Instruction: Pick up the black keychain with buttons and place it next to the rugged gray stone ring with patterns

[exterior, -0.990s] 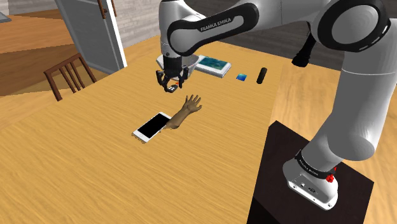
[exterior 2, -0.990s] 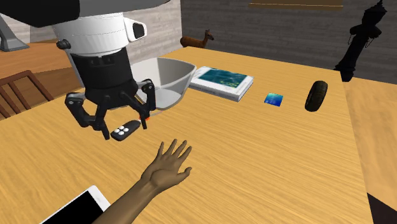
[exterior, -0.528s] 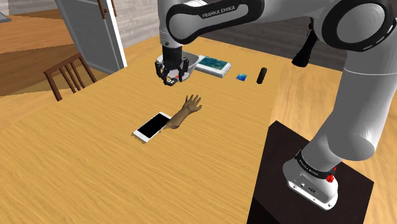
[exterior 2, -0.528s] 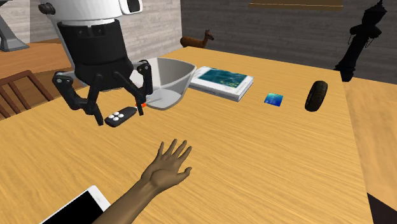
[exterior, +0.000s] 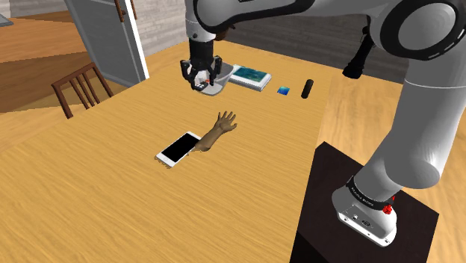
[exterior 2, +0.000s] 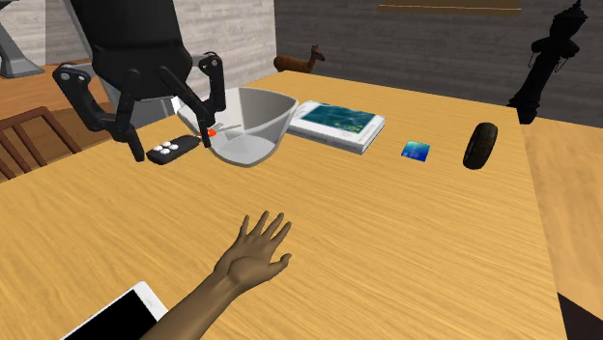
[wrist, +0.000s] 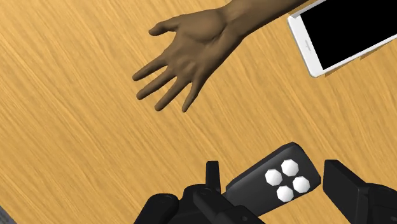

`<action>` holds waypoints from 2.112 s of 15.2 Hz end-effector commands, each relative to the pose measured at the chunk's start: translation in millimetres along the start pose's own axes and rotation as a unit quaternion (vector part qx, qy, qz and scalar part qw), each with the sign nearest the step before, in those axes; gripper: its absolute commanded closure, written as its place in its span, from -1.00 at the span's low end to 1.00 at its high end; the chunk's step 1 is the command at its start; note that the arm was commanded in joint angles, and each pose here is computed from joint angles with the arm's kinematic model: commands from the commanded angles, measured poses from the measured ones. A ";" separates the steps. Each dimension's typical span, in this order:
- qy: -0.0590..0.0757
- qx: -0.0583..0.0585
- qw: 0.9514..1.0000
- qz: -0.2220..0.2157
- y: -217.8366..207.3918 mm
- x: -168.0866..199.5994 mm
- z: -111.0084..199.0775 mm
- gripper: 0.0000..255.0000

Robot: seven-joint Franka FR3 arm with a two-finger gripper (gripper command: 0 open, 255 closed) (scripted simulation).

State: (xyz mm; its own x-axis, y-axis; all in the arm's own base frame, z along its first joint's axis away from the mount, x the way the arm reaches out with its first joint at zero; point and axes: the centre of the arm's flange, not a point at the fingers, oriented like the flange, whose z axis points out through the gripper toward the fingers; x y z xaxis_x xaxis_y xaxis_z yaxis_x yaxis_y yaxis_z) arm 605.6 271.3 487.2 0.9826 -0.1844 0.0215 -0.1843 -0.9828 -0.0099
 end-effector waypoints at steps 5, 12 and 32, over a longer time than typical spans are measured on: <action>0.000 0.000 1.000 0.000 13.1 -0.6 -23.3 1.00; 0.000 0.000 1.000 0.000 105.5 -1.1 -24.2 1.00; 0.000 0.000 1.000 0.000 369.5 -2.5 -27.0 1.00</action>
State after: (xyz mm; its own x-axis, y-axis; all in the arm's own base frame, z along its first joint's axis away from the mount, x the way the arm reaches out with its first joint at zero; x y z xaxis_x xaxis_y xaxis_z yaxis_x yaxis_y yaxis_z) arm 537.3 -79.1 509.3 0.9823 -0.1861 0.0210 -0.1859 -0.9825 -0.0095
